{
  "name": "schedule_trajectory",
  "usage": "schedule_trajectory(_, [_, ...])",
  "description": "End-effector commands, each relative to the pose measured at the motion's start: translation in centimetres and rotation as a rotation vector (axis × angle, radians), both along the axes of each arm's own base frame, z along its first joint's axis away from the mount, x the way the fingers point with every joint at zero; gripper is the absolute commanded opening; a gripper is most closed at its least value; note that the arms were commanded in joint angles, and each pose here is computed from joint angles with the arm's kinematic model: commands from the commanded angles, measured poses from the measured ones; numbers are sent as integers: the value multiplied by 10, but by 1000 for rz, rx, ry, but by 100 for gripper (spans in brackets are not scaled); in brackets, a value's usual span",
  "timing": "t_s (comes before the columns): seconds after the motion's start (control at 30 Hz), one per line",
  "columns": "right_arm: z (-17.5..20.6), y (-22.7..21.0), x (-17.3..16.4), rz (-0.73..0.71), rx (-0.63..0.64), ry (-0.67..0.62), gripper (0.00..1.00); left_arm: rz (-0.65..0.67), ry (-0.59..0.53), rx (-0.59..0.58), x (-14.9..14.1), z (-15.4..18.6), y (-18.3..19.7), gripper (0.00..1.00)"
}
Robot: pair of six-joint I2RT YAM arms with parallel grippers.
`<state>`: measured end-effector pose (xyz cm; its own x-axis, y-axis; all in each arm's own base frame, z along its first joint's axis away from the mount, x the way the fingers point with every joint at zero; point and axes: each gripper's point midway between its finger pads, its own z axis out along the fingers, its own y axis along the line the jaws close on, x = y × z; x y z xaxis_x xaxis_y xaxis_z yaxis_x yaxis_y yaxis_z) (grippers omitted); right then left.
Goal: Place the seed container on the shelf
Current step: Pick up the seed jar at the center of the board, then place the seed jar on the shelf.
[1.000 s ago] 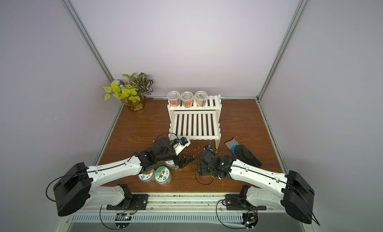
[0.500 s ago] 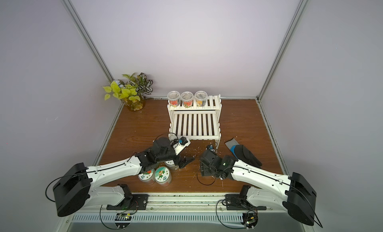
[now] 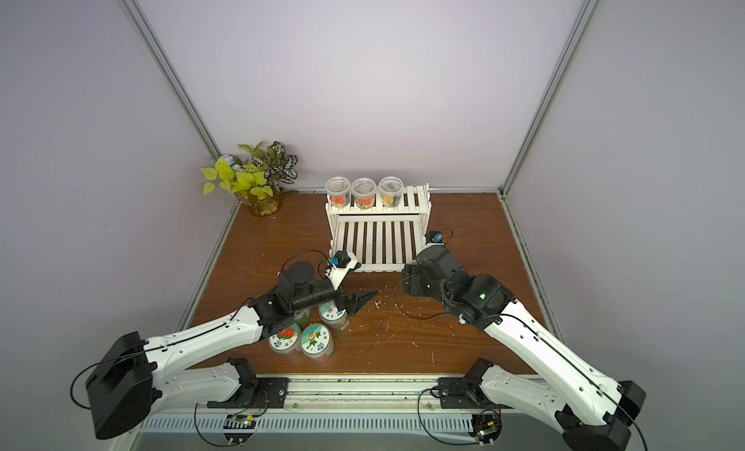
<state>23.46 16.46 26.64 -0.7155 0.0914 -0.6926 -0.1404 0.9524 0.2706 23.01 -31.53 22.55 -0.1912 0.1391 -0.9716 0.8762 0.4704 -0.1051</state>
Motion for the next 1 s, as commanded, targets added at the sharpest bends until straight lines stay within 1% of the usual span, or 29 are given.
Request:
schedule_trajectory(0.0, [27, -5, 8, 45, -54, -48, 75, 1, -48, -112, 3, 39, -1, 100])
schedule_trajectory(0.27, [83, -22, 27, 39, -85, -120, 77, -30, -62, -223, 0, 61, -7, 100])
schedule_trajectory(0.47, [112, -25, 43, 59, -60, -159, 77, -30, -58, -261, 7, 73, -13, 100])
schedule_trajectory(0.73, [130, -24, 64, 92, -51, -182, 77, -2, -43, -244, 15, 73, -22, 100])
schedule_trajectory(0.97, [134, -27, 79, 103, -51, -186, 77, 44, -46, -225, 21, 68, -27, 100])
